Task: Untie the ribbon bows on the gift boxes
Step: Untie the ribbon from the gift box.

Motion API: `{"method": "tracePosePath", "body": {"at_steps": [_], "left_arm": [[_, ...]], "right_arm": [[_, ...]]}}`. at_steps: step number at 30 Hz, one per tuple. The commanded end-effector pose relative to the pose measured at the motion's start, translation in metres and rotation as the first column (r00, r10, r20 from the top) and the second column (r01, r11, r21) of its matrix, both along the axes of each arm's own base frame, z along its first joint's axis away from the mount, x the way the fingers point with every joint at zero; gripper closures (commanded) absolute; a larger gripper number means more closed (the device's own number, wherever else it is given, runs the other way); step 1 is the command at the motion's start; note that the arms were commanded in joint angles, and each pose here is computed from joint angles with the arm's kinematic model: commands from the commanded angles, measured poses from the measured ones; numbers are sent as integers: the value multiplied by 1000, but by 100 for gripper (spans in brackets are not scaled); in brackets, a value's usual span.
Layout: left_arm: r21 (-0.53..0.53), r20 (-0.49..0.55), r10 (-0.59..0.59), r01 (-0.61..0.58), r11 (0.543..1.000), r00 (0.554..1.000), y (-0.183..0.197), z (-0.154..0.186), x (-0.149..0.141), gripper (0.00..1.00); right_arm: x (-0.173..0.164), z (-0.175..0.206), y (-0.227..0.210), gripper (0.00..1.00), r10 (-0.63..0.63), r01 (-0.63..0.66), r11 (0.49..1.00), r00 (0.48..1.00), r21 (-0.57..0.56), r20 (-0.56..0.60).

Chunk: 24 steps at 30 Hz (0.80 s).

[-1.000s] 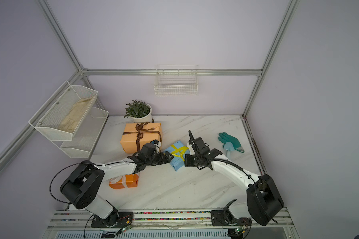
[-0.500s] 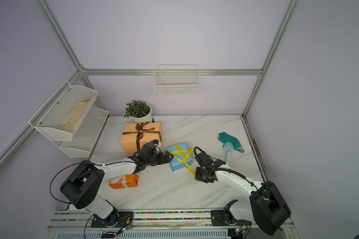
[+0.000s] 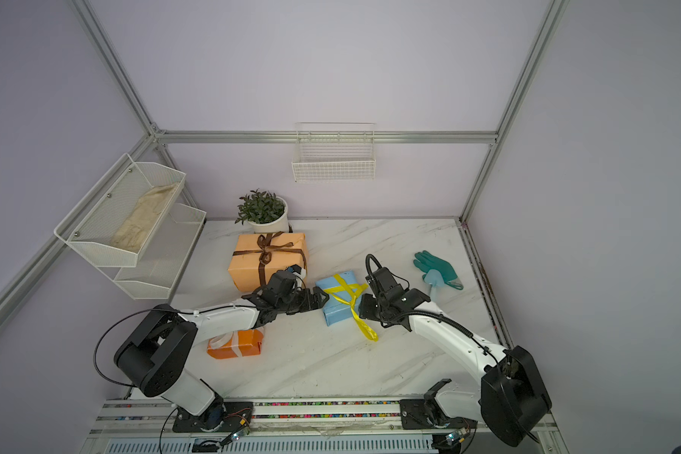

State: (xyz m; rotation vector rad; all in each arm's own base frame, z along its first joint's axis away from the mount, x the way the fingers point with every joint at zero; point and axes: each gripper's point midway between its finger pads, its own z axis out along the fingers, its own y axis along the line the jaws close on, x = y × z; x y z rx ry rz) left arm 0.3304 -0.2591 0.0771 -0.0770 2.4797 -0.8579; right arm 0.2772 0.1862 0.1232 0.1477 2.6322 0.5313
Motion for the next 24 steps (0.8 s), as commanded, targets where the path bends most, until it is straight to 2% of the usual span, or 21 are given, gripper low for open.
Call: {"method": "tracePosePath", "body": {"at_steps": [1,4,16,17,18,20,24], "left_arm": [[-36,48,-12,13,999,999,-7,30,8,3],[-33,57,-4,6,999,998,-5,33,7,3],[-46,36,-10,11,999,999,-9,19,7,3],[-46,36,-9,11,999,999,-9,19,7,3],[-45,33,-10,12,999,999,-9,17,7,3],[-45,31,-9,11,999,999,-9,14,7,3],[-45,28,-9,11,999,1000,-9,13,6,3]], "right_arm": [[19,8,33,52,90,-95,992,994,87,55],[26,-1,46,62,109,-111,988,994,103,28],[9,-14,50,70,92,-88,992,995,90,-36],[8,-14,50,72,89,-85,992,995,89,-37],[7,-13,50,79,87,-84,992,996,90,-35],[6,-13,50,99,89,-86,992,995,92,-35],[6,5,61,100,128,-125,981,992,146,-11]]}}
